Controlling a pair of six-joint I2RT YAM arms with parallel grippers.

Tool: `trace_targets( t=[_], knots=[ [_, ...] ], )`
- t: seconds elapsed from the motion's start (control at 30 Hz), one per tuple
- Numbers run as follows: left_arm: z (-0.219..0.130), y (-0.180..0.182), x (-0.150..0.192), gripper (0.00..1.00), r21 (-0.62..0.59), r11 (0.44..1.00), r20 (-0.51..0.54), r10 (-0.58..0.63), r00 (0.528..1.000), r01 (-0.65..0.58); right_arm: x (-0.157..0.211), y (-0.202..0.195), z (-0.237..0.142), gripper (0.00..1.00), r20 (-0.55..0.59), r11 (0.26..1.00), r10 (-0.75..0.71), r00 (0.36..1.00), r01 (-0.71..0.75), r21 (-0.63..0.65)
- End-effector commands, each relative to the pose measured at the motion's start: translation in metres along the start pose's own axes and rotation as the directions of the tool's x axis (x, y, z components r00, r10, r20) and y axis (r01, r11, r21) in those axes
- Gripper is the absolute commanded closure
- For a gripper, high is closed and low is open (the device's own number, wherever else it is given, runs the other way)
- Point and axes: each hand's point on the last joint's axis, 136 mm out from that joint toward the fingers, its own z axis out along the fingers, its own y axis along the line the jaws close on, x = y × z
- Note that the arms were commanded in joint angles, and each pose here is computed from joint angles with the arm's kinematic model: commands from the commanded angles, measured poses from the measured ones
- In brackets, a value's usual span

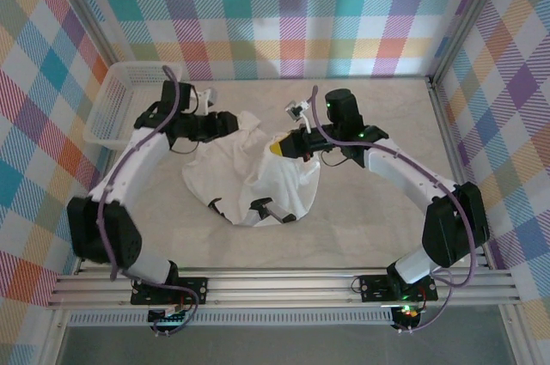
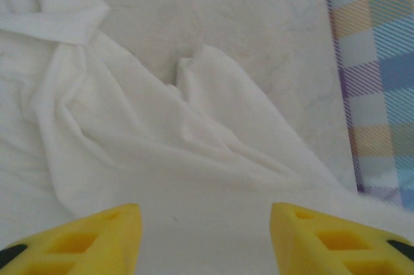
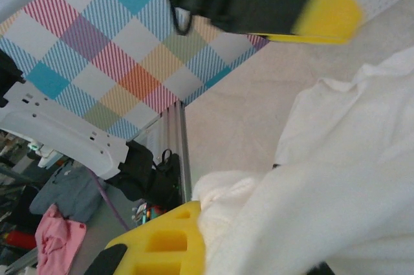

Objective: Fold the inside-out t-shirt

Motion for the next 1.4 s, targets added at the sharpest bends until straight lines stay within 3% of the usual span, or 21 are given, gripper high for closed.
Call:
trace_targets(
  t=[0.0,0.1,0.2,0.37,0.43,0.5,0.53,0.57,0.6,0.7,0.83,0.9,1.0,1.17,1.37],
  knots=[
    [-0.01,-0.016,0.038,0.42,0.06,0.986,-0.062,0.16,0.985,-0.156,0.005,0.012,0.001,1.0,-0.024,0.996,0.002,1.0,-0.004,-0.09],
    [0.008,-0.008,0.072,0.34,0.07,0.981,-0.168,0.193,0.967,-0.183,0.007,0.015,0.0,1.0,-0.044,0.995,0.0,0.999,-0.005,-0.101],
    [0.031,-0.016,0.095,0.18,0.176,0.98,-0.249,0.134,0.959,-0.091,0.007,0.018,-0.002,0.99,-0.056,0.994,0.0,0.998,-0.006,-0.108],
    [0.058,-0.046,0.132,0.15,0.299,0.954,-0.361,0.145,0.921,-0.033,0.007,0.009,-0.002,0.97,-0.045,0.999,0.002,0.999,-0.004,-0.047],
    [0.063,-0.047,0.143,0.22,0.296,0.955,-0.387,0.143,0.911,-0.024,0.009,0.002,-0.002,0.97,-0.036,1.0,0.007,0.999,-0.007,-0.008],
    [0.066,-0.042,0.15,0.4,0.275,0.961,-0.405,0.123,0.906,-0.008,0.01,-0.008,-0.004,0.98,-0.025,0.999,0.017,1.0,-0.016,0.038],
    [0.065,-0.039,0.15,0.56,0.261,0.965,-0.401,0.12,0.908,-0.013,0.012,-0.014,-0.006,0.99,-0.021,0.998,0.027,0.999,-0.025,0.06],
    [0.064,-0.036,0.149,0.85,0.239,0.971,-0.387,0.118,0.914,-0.024,0.015,-0.019,-0.008,0.98,-0.017,0.996,0.036,0.999,-0.034,0.081],
    [0.061,-0.036,0.145,1.0,0.231,0.972,-0.362,0.119,0.924,-0.034,0.019,-0.025,-0.011,0.97,-0.016,0.993,0.047,0.999,-0.045,0.107],
    [0.042,-0.057,0.113,1.0,0.288,0.958,-0.254,0.073,0.965,0.003,0.05,-0.052,-0.025,0.91,-0.007,0.972,0.085,0.996,-0.082,0.219],
    [0.018,-0.089,0.079,1.0,0.369,0.929,-0.141,0.047,0.989,0.009,0.122,-0.112,-0.058,0.61,0.046,0.844,0.203,0.978,-0.198,0.498],
    [0.019,-0.091,0.08,1.0,0.372,0.928,-0.153,0.034,0.988,0.025,0.142,-0.109,-0.063,0.52,-0.023,0.827,0.252,0.968,-0.202,0.525],
    [0.031,-0.086,0.098,1.0,0.354,0.934,-0.207,0.024,0.978,0.052,0.135,-0.092,-0.075,0.48,-0.057,0.796,0.297,0.953,-0.215,0.565],
    [0.043,-0.089,0.109,1.0,0.356,0.933,-0.203,0.023,0.979,0.052,0.08,-0.049,-0.075,0.4,0.058,0.796,0.122,0.991,-0.133,0.59],
    [0.038,-0.104,0.109,1.0,0.376,0.927,-0.204,0.091,0.975,-0.008,0.058,-0.043,-0.038,0.26,-0.065,0.78,-0.187,0.98,0.189,0.596]
  ],
)
